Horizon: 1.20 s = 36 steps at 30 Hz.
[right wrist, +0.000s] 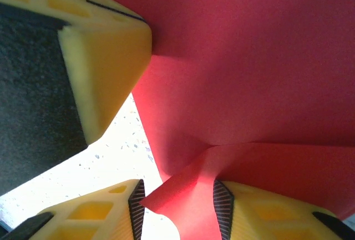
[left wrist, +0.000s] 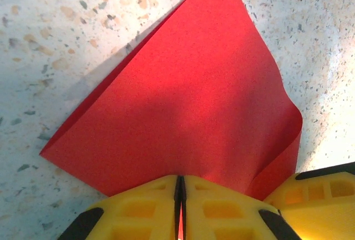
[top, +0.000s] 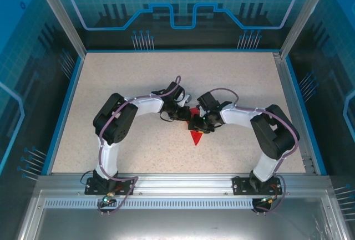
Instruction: Fold a paper plane with a square sheet of paper (pick it up from the middle)
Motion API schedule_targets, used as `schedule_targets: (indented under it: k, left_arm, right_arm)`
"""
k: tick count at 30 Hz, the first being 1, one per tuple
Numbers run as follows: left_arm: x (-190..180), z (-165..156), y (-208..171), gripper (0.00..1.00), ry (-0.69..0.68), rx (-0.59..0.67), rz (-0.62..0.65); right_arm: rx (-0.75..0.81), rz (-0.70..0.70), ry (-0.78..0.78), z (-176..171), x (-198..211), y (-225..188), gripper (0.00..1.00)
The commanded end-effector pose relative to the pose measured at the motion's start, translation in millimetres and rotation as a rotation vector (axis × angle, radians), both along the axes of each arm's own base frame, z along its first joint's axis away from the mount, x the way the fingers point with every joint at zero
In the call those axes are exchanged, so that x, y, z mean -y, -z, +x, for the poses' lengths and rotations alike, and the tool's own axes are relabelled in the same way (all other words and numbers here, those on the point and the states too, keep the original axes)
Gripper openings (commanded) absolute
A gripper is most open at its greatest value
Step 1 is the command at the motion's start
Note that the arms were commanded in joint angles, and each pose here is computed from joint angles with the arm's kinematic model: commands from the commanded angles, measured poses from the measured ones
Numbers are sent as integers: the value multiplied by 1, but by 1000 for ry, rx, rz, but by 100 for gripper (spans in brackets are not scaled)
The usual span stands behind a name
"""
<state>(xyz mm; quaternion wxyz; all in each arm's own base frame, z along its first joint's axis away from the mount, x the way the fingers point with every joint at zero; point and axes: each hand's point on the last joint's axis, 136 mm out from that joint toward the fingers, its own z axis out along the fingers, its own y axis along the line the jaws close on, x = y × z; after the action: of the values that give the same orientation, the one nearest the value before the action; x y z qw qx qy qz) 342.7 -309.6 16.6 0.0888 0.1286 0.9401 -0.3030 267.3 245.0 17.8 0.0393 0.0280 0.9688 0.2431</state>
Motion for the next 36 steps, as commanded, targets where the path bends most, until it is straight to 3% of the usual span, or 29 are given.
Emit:
schedule_targets:
  k: [1,14,23,36]
  left_arm:
    - [-10,-10,-7,13,-11,-43,1]
    - [-20,-18,-53,16,-35,12,-46]
    - [-25,-35,-43,15,-44,-37,-60]
    - [-10,-46,-40,13,-8,-70,-106]
  right_arm:
    - [-14,-62,24,-7,14,13,44]
    - [-20,-46,43,-13,19,15,48]
    - [-25,-45,54,-15,23,16,44]
    - [-38,-55,54,-20,27,21,17]
